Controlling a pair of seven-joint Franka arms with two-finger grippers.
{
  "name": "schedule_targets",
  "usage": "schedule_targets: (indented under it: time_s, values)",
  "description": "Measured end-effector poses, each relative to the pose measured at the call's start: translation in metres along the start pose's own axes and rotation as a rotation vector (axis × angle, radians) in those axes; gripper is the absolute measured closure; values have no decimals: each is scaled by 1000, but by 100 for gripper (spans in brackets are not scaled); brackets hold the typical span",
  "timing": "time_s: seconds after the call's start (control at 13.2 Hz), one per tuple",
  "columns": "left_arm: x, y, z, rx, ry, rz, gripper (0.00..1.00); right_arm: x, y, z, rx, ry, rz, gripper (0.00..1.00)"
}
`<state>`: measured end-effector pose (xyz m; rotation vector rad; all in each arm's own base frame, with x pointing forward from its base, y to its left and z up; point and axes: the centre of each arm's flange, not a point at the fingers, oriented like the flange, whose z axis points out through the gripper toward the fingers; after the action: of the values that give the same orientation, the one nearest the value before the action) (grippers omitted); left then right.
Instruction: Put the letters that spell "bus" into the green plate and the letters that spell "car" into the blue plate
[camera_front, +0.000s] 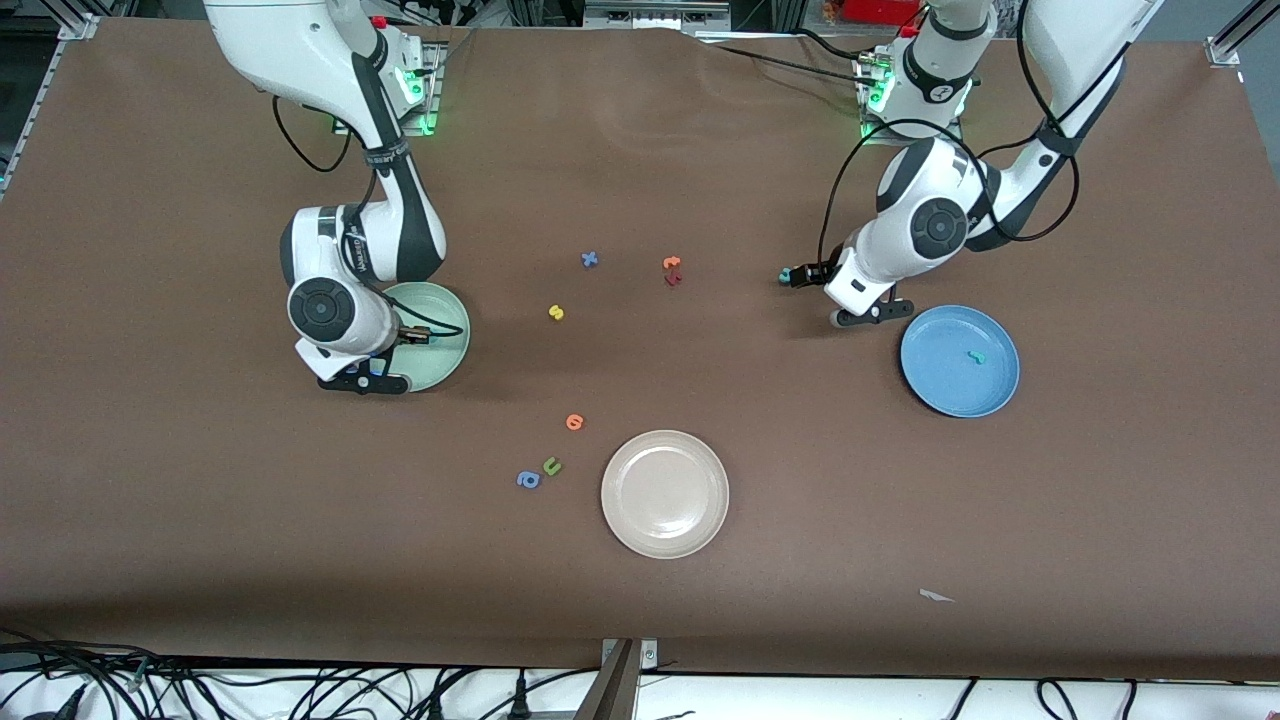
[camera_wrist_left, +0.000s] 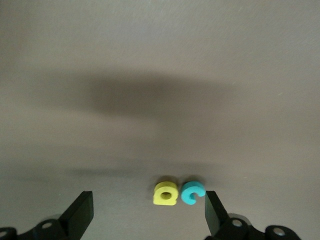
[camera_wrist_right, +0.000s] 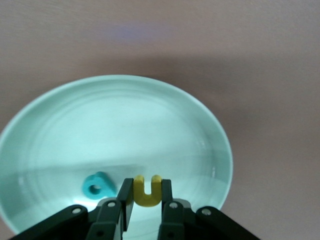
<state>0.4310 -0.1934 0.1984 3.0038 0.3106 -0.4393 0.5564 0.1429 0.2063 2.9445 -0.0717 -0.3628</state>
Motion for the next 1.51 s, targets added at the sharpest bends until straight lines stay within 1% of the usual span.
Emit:
schedule_targets:
  time_s: [0.15, 0.3, 0.45, 0.53, 0.61, 0.76, 0.83, 0.98, 1.13, 1.21, 1.29, 1.36, 1.44, 1.51]
  values:
    - [-3, 0, 2, 28, 15, -18, 2, 2, 13, 8, 0, -11, 5, 74]
    - [-4, 4, 1, 25, 27, -48, 2, 3, 18, 18, -8, -26, 12, 74]
    - [-8, 8, 3, -2, 60, -101, 2, 5, 22, 26, -18, -35, 19, 58]
    - [-13, 10, 8, -16, 77, -115, 2, 6, 23, 28, -19, -35, 21, 45]
    - [-19, 12, 12, -20, 85, -121, 2, 6, 23, 27, -18, -33, 21, 38]
    - [-24, 13, 14, -19, 91, -127, 2, 10, 20, 18, -13, -26, 18, 14]
    - [-24, 12, 14, -17, 93, -128, 2, 12, 18, 11, -11, -32, 16, 10]
    - [-29, 9, 16, 0, 98, -115, 2, 16, 12, -8, -2, -46, 11, 10]
    - [-36, 3, 23, 29, 99, -99, 3, 19, 2, -28, 39, -40, 15, 10]
    - [-38, 2, 24, 35, 100, -100, 3, 19, -5, -36, 66, -38, 19, 10]
    - [-39, 1, 24, 36, 101, -101, 6, 18, -12, -42, 87, -32, 22, 10]
    - [-39, 1, 23, 37, 103, -102, 6, 17, -21, -47, 106, -27, 27, 11]
    - [-39, 1, 23, 38, 104, -100, 8, 14, -31, -51, 122, -23, 36, 11]
    - [-40, 2, 24, 39, 104, -100, 8, 11, -44, -54, 129, -20, 48, 11]
